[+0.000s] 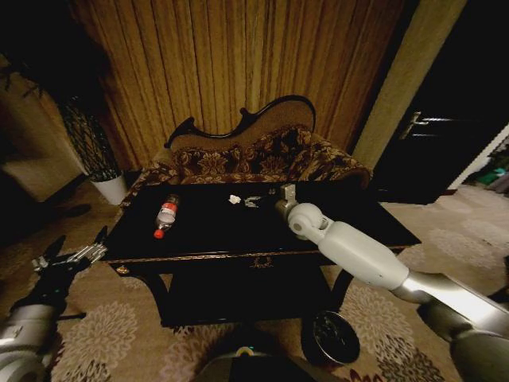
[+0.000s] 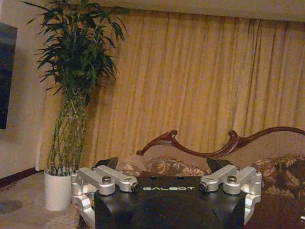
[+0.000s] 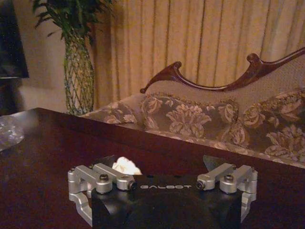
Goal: Move to the front of the table and place the trash on the table into the trash bin.
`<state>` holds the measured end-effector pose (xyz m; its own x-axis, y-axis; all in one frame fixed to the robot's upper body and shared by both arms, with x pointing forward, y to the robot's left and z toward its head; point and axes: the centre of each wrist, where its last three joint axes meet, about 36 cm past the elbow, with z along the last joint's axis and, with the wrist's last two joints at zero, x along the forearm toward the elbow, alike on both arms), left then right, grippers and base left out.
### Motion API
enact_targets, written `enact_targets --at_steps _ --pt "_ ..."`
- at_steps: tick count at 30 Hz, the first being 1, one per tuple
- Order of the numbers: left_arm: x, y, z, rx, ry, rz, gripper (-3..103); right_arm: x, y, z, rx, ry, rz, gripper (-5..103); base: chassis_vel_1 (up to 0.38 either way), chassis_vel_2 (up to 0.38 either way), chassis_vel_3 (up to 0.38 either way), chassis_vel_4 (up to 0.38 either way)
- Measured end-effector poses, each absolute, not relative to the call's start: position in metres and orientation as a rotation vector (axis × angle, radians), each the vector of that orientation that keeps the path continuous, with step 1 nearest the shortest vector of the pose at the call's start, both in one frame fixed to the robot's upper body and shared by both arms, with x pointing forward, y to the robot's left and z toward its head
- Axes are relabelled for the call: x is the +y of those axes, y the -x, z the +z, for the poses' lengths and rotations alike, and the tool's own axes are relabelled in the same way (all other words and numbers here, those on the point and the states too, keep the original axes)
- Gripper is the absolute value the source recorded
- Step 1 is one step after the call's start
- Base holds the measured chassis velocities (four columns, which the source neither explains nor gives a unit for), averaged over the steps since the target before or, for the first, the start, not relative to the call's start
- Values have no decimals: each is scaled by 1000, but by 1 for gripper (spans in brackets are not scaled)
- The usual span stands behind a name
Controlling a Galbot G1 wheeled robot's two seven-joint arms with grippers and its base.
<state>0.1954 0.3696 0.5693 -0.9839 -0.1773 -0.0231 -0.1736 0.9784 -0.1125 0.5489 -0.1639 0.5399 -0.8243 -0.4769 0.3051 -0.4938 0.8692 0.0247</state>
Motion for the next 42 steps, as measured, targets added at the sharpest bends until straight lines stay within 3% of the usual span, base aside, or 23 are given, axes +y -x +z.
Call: enact_targets --at_steps 27,42 --pt "369 -192 567 3094 292 -172 100 -103 -564 567 -2541 -610 69 100 0 0 0 0" --pt "369 -192 566 3094 296 -175 100 -93 -569 570 -2525 -575 48 100 0 0 0 0"
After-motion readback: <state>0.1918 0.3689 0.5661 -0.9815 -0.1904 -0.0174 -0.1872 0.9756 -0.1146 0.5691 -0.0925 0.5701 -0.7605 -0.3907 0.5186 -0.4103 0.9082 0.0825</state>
